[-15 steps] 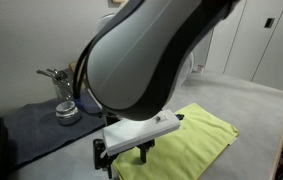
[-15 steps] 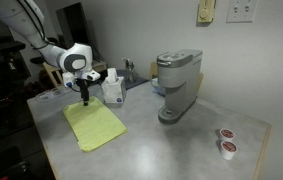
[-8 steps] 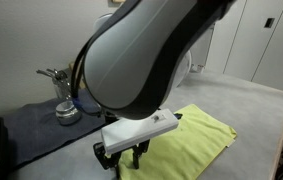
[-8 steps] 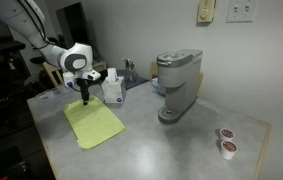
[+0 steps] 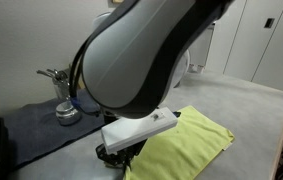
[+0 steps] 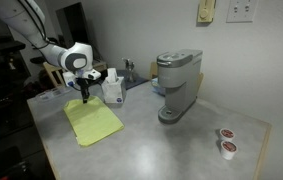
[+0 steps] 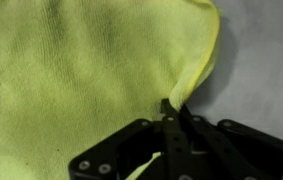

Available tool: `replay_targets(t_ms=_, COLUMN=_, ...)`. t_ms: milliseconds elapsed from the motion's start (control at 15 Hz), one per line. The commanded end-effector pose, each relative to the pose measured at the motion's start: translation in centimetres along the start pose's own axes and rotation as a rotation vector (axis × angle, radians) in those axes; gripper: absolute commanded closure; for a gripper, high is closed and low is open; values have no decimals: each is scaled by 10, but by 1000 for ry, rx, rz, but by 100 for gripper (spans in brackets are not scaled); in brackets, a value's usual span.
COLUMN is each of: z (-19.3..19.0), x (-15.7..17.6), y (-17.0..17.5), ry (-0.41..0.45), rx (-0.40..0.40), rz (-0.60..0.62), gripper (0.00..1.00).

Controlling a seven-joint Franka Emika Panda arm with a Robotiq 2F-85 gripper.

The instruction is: Fold the cloth on the table

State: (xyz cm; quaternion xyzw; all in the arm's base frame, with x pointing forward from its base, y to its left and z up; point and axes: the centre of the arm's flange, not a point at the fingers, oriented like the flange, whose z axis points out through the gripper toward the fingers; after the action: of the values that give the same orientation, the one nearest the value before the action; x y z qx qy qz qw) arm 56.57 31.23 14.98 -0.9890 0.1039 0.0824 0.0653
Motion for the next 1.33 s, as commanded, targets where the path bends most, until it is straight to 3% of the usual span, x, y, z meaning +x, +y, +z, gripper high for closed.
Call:
replay_targets(t_ms=0, z=0, x=4, y=3, ry=-32, rx=-16, rz=-77, gripper=100)
replay_targets(t_ms=467, z=-34, x=-7, y=15, ry=-65, rx=-12, rz=-264, gripper=99)
replay_targets(t_ms=1067, z=-80, x=-2, y=39, ry=-62, rx=-9, rz=-329, gripper=99)
replay_targets(t_ms=1267, z=-87, x=-4, y=48, ry=-79, rx=41, rz=-410, gripper=99)
